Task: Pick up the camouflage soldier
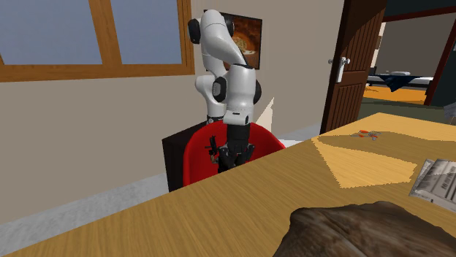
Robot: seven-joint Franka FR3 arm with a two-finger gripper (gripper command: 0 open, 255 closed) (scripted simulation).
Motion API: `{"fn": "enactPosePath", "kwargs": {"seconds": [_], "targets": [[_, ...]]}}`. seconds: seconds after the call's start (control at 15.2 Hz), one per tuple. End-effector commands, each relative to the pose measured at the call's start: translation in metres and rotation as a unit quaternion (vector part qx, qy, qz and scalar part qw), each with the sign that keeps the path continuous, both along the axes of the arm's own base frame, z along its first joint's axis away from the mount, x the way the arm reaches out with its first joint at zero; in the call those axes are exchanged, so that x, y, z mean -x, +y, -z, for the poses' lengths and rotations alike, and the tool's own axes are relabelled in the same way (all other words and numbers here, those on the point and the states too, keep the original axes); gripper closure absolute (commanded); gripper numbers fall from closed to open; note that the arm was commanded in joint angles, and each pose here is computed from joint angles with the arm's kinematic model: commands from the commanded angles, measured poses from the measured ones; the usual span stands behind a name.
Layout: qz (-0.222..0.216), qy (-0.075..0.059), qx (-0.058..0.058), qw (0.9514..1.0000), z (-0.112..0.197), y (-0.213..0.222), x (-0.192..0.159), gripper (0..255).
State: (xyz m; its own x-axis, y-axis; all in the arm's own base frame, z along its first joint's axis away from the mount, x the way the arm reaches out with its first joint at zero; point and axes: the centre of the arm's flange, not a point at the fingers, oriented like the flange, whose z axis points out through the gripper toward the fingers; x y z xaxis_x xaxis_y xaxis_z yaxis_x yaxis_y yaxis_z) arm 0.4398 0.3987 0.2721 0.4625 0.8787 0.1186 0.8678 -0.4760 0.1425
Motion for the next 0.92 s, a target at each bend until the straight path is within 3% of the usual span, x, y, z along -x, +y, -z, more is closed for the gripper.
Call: {"fn": "enactPosePath", "kwargs": {"seconds": [0.0, 0.86], "targets": [[0.000, 0.000, 0.000, 1.0000, 0.001, 0.000, 0.000, 255], [0.000, 0.000, 0.000, 1.0000, -0.058, 0.000, 0.000, 255]]}}
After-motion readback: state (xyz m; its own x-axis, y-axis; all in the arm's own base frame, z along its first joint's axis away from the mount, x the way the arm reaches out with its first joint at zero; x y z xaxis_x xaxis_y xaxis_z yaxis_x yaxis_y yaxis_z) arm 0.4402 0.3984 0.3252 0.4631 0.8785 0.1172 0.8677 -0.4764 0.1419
